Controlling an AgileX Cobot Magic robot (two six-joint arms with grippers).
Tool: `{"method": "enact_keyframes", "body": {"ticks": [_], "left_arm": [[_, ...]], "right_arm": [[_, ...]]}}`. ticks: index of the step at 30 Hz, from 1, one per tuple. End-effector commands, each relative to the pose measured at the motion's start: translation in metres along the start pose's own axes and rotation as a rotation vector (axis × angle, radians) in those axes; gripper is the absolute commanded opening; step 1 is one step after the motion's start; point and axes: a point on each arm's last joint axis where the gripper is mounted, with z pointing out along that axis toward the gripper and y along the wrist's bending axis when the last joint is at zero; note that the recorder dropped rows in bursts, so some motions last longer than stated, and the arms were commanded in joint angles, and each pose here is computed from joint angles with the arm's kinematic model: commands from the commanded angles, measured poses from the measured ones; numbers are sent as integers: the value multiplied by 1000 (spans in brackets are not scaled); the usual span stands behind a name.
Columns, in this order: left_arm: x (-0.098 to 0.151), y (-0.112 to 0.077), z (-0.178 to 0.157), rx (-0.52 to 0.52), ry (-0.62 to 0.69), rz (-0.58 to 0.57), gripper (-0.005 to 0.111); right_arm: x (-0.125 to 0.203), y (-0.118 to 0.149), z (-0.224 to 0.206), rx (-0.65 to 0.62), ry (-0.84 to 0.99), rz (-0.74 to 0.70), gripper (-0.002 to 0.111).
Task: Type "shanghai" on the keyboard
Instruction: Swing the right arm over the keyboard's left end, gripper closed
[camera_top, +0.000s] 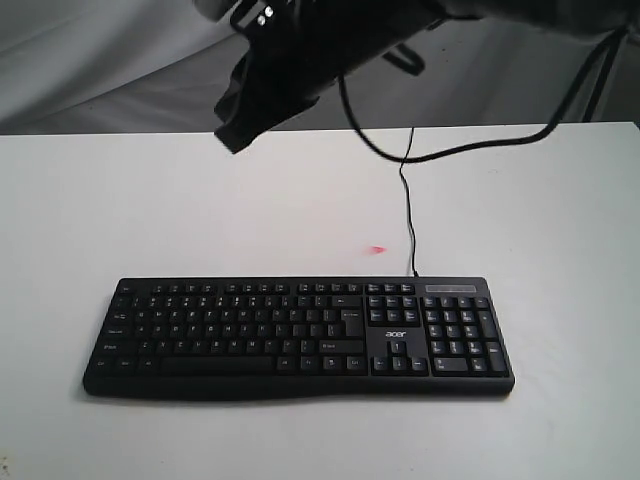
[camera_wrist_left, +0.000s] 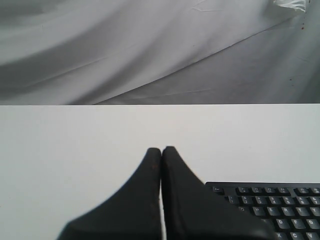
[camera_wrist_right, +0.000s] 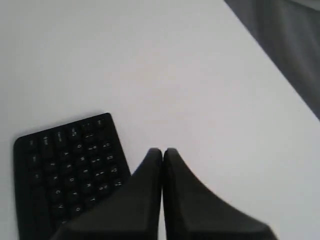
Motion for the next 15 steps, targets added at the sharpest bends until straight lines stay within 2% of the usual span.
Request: {"method": "enact_keyframes", "body": {"ticks": [1, 7, 15], "left_arm": [[0, 0, 0, 5, 1, -5, 1], [0, 0, 0, 5, 1, -5, 1], [0, 0, 0, 5, 1, -5, 1]], "right_arm": [[6, 15, 31, -61, 40, -16, 0], [14, 39, 65, -134, 85, -81, 0], [19, 67, 93, -208, 113, -85, 0]]}}
